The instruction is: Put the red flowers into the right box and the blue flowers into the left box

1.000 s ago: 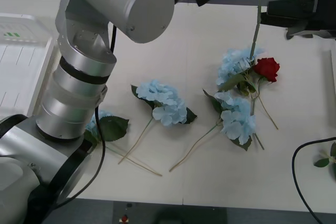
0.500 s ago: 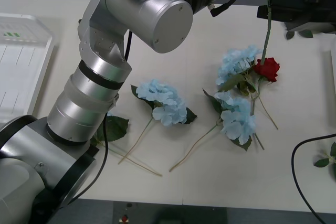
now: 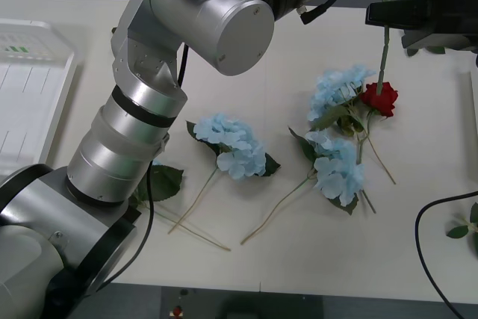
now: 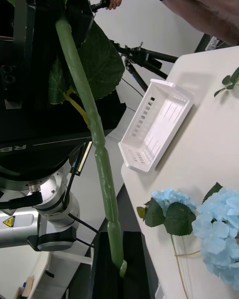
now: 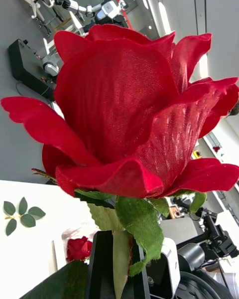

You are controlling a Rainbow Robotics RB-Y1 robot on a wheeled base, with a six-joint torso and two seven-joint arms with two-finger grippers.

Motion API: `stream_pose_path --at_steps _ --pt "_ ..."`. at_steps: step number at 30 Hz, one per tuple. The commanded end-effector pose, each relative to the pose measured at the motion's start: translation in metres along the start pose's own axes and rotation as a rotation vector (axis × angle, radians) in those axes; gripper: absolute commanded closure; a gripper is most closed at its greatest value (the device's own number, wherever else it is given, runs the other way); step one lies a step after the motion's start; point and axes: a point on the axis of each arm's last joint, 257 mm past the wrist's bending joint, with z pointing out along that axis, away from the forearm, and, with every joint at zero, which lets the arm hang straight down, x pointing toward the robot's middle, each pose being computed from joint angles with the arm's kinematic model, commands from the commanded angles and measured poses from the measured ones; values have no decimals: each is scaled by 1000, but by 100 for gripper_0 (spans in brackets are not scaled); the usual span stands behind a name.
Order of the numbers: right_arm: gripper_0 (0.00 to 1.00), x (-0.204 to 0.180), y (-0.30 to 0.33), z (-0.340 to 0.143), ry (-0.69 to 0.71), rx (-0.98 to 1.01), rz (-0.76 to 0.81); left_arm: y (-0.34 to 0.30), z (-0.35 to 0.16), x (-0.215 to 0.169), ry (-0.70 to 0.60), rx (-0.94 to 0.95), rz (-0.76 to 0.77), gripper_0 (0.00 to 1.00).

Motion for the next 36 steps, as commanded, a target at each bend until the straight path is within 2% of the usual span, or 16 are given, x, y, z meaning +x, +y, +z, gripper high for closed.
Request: stream_pose_path --at_steps 1,6,7,8,9,11,24,36 --pt "100 -12 15 7 -5 -23 -12 -36 2 -15 -24 65 1 100" --pt "100 -12 15 7 -6 -23 -13 -36 2 -15 -24 65 1 100" --pt "100 -12 15 7 -6 -23 -13 -36 2 -15 -24 65 1 82" --pt "100 -12 15 7 -6 -23 -13 -36 2 -15 -24 65 1 35" --pt "100 -12 15 7 -6 -24 -13 -36 2 -15 -24 65 1 14" --pt "100 -12 15 7 -6 -24 -11 -36 2 -15 -24 65 1 0" --pt "100 -11 12 -8 7 9 -3 -36 2 -15 -24 65 1 0" --pt "100 4 -38 -87 12 215 121 -21 -1 -6 -7 41 -33 0"
